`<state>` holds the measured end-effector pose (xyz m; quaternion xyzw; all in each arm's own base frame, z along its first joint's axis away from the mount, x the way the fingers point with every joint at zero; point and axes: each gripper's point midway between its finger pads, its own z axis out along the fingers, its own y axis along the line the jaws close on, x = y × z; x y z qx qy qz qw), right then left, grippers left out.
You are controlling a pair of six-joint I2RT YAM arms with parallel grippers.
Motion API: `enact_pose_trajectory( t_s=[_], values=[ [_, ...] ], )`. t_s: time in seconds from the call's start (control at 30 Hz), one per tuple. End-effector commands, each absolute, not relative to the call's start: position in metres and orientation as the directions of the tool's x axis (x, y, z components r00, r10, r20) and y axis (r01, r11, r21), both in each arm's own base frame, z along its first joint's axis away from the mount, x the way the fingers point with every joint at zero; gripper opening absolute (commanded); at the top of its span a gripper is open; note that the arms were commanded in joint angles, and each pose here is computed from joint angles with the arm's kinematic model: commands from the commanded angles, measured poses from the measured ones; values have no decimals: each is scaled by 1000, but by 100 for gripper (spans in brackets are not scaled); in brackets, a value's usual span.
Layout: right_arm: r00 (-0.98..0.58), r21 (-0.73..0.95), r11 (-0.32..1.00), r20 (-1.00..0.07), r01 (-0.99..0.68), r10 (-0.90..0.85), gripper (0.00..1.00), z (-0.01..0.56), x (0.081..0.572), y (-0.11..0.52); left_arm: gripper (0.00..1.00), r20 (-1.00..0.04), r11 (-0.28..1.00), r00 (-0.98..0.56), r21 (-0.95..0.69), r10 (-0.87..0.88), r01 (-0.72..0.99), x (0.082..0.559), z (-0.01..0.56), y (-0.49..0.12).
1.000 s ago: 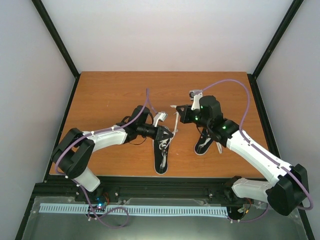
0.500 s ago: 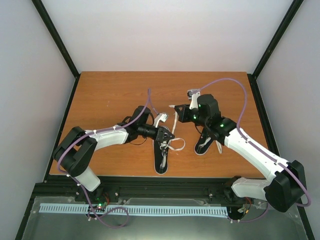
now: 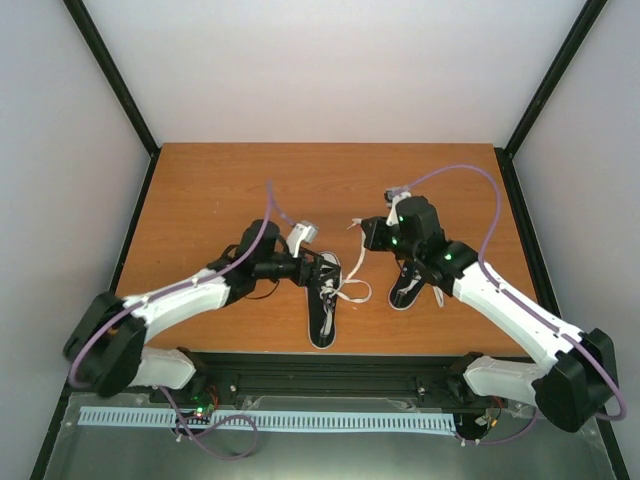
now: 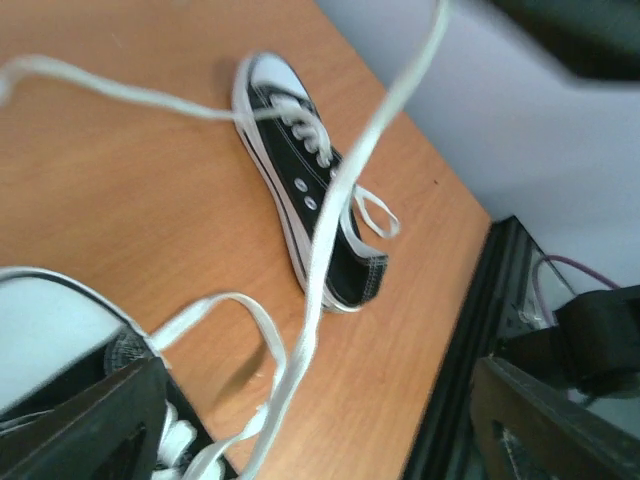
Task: Tie the shoes
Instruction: Cross the shoelace with the shoelace.
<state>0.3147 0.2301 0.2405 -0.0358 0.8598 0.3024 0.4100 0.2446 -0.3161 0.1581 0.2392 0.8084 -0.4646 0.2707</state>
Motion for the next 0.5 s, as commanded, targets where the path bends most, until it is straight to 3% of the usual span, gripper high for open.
enact_pose_trajectory(
  t_s=[0.0,0.07,0.4,0.47],
  values=[
    [-748,512,840,-625,-180,221,3,201,280,203,92,-790,569,-613,-515,-24,641,260,201,-287],
    [-799,539,822,-570,-186,193,3,181,253,206,99,-804,640,-589,-495,-81,588,268,216,-269],
    [-959,484,874,-269,-52,92,3,103,155,199,100,-783,811,-598,-458,-173,364,301,288,-225],
    [-968,444,895,-238,-36,79,13,94,148,193,100,-789,849,-589,-425,-177,314,307,300,-211]
  ],
)
